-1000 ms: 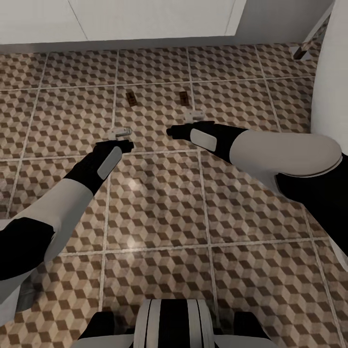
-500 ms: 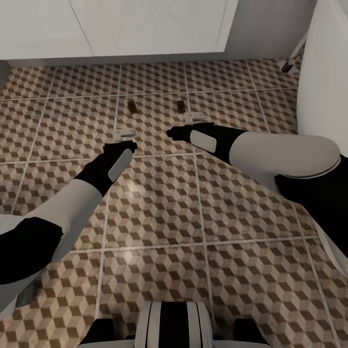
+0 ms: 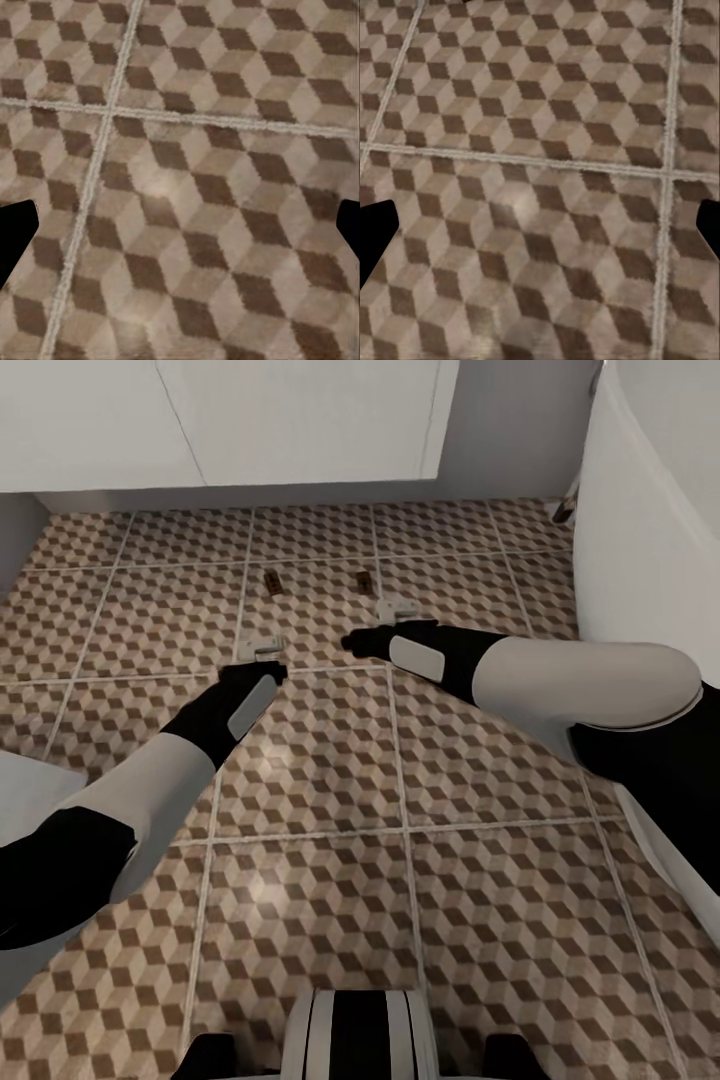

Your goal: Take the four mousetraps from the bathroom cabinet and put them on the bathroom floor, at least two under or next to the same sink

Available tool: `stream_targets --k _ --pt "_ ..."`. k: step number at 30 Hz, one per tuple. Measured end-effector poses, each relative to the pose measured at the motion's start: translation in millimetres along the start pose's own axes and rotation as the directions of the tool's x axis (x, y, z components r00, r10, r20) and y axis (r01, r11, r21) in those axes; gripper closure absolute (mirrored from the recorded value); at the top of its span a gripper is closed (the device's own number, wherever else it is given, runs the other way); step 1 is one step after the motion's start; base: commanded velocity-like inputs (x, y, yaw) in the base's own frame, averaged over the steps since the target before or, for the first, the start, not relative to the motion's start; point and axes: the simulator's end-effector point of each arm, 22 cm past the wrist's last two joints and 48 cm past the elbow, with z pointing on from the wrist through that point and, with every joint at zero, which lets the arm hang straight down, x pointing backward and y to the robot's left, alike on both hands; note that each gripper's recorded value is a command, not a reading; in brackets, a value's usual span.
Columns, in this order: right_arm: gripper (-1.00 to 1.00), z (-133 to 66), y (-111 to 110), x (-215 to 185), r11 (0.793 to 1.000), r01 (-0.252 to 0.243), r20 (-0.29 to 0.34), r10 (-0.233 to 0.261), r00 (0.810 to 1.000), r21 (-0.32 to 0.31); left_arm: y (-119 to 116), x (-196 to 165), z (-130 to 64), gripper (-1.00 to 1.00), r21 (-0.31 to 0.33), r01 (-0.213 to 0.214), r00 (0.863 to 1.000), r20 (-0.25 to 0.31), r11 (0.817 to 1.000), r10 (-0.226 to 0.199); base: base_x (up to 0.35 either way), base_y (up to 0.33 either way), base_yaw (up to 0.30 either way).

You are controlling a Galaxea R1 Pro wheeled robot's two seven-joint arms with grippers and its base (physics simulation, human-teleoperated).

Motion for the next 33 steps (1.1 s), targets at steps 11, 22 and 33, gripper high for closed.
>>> stream_targets --k 11,22,33 --pt "-1.00 -25.3 11.5 -18.5 0.999 0.020 0.026 -0.021 0.999 0.037 10.0 -10.7 -13.6 -1.00 -0.004 -0.001 1.000 0.000 1.000 0.001 -0.136 -0.041 0.000" --pt "-1.00 -50.9 31.3 -34.3 0.998 0.041 0.059 -0.043 0.997 0.039 24.3 -25.7 -28.6 -1.00 -0.027 0.015 1.000 0.016 1.000 -0.015 -0.058 -0.002 0.000" --pt "-1.00 -79.0 71.6 -38.3 0.997 0.069 0.076 -0.067 0.995 -0.024 51.5 -30.4 -37.5 -1.00 -0.081 0.045 0.998 0.043 0.996 -0.042 -0.233 0.000 0.000"
